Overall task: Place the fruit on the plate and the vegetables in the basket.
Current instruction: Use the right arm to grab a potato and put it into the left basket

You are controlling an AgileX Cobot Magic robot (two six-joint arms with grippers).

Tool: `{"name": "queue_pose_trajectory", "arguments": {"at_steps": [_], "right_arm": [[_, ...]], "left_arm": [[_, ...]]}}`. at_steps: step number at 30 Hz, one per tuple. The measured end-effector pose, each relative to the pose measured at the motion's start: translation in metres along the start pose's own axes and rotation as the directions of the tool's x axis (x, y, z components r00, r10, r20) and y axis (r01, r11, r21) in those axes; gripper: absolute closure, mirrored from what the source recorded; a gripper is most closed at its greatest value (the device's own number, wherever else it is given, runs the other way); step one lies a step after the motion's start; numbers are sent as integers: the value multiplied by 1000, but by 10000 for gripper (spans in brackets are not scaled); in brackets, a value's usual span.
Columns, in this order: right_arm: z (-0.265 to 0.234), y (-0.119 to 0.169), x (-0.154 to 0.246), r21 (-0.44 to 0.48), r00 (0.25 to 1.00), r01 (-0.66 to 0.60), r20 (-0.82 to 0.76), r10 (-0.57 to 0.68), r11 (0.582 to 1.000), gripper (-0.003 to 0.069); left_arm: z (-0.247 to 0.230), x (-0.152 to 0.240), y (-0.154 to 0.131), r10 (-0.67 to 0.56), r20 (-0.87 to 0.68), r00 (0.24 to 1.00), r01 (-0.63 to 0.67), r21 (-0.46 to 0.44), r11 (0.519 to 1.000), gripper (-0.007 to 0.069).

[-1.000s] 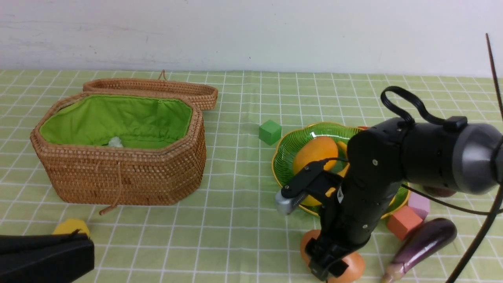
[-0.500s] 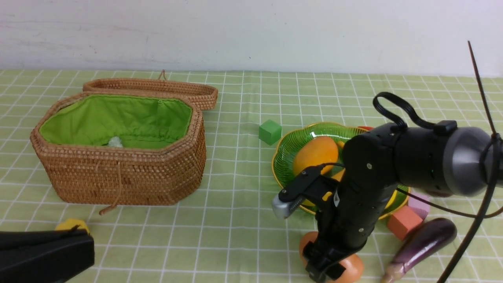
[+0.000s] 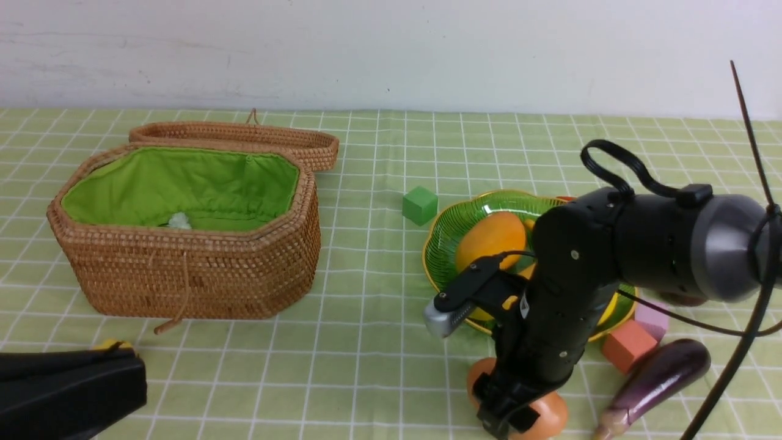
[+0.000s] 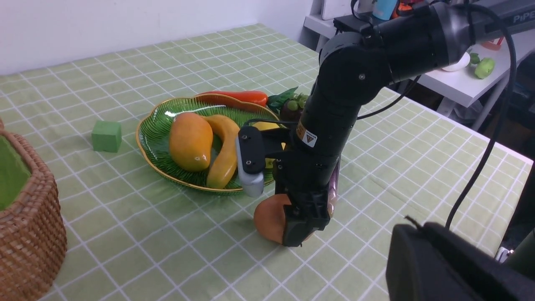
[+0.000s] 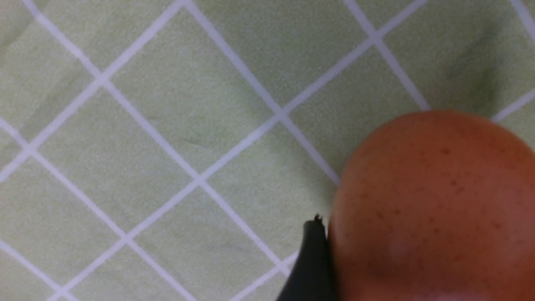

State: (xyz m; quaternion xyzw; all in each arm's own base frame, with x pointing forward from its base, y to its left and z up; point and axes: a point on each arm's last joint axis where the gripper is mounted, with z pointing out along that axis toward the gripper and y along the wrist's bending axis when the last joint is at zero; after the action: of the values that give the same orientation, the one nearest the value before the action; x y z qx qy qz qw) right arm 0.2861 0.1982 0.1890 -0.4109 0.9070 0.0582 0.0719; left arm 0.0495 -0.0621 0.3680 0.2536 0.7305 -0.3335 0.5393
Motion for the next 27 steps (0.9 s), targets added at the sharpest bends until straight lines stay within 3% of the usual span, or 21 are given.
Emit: {"name": "queue_pose_trajectory", "arguments": {"at_steps": [10, 17, 22, 27], "right_arm": [[-61, 6, -11, -17, 991, -81, 107, 82, 997, 88], [-121, 13, -37, -83, 937, -117, 321, 137, 990, 88], [-153, 17, -64, -142, 861, -66, 492, 128, 988, 88], [-166, 18, -108, -202, 745, 43, 659, 103, 978, 88]], "left_arm": [[0, 0, 0, -1, 1, 1000, 1, 0, 1000, 638], [0, -5, 2, 38, 59, 998, -36, -20, 999, 638], [-1, -10, 6, 87, 107, 990, -78, -79, 994, 638], [-4, -17, 19, 137, 157, 978, -98, -234, 967, 638]]}}
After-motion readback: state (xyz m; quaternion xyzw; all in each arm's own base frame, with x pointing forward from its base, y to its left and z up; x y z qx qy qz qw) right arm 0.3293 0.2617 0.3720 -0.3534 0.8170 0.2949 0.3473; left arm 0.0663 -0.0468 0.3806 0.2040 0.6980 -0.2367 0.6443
